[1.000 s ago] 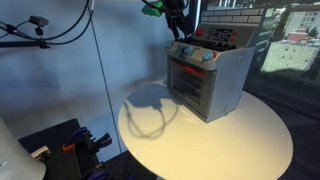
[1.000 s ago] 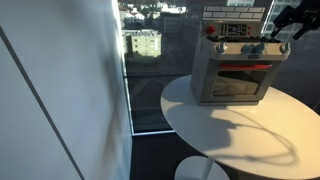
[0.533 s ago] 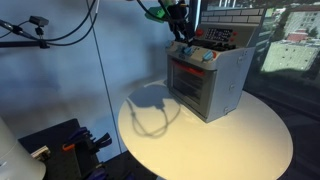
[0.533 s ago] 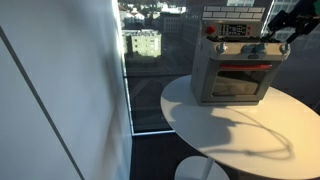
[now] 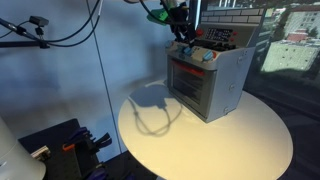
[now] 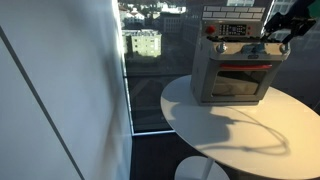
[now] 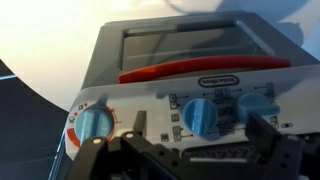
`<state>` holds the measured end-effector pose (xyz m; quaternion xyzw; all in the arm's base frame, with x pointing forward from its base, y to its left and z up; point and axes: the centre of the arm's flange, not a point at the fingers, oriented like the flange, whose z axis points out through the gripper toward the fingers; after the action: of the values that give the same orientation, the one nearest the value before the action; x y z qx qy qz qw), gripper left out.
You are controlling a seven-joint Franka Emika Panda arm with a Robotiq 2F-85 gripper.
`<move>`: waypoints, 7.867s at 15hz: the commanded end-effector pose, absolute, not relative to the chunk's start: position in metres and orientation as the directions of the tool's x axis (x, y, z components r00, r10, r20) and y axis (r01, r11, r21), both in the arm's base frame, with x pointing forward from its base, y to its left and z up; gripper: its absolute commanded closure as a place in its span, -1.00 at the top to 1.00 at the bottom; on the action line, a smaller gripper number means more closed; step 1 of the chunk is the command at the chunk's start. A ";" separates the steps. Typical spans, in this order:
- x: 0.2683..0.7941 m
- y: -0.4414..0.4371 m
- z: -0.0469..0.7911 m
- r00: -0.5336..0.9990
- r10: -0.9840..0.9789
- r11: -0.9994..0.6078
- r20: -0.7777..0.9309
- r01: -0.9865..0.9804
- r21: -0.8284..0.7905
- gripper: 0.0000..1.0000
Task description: Turn the second right switch to the right
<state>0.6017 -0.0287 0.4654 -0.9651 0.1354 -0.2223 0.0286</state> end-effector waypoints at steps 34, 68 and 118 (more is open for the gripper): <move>0.622 -0.026 0.457 0.868 -0.267 -0.964 0.419 -0.235 -0.127 -0.43; 0.635 -0.031 0.457 0.865 -0.278 -0.961 0.419 -0.248 -0.125 0.16; 0.606 -0.073 0.466 0.554 -0.830 -0.492 0.069 -0.667 -0.559 -0.90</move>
<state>0.6205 -0.0619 0.4471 -0.8654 0.4183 -0.1683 0.2187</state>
